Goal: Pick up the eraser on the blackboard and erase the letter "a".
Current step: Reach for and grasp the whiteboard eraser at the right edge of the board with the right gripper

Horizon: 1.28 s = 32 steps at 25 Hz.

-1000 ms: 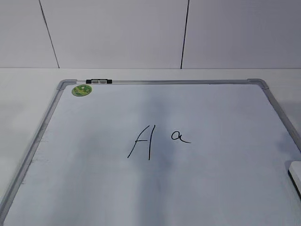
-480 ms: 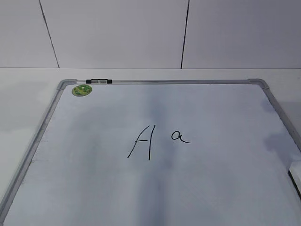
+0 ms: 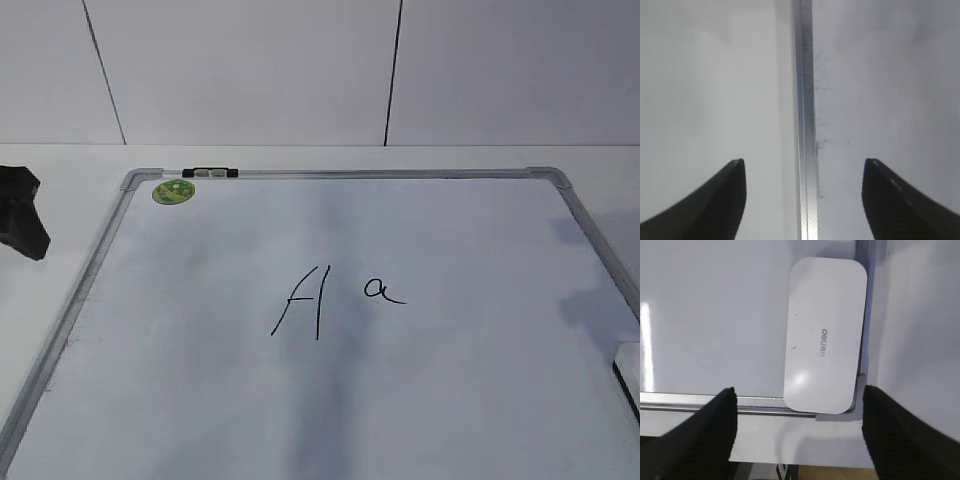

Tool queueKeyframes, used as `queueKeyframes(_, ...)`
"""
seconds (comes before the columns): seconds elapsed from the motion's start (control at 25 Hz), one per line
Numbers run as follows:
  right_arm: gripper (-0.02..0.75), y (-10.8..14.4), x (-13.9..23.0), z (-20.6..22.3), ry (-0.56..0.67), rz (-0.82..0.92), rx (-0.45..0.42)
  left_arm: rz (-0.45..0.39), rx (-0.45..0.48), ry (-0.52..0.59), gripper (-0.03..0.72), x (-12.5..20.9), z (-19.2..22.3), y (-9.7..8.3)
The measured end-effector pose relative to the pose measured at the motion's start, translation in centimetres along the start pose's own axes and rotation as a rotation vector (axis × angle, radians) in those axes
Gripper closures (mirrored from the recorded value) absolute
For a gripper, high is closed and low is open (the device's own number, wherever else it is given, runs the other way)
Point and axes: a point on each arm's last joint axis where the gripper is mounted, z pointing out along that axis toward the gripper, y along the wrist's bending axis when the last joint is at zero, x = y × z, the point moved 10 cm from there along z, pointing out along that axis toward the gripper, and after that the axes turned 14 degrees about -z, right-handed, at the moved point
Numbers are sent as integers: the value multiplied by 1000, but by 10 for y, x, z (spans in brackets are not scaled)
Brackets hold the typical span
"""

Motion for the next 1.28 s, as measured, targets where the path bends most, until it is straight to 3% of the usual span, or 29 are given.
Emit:
queueKeyframes(0.48, 146, -3, -3, 5, 9, -6, 9, -18, -52, 136, 146, -3, 59, 6)
queueKeyframes(0.84, 146, -7, -8, 27, 77, -24, 4, -16, -55, 145, 146, -5, 73, 7)
queueKeyframes(1.04, 87, -12, -11, 39, 103, -49, 15, -17, -57, 142, 146, -7, 80, 8)
queueKeyframes(1.28, 72, -13, -15, 58, 149, -41, 8, -18, -55, 130, 146, -10, 84, 7)
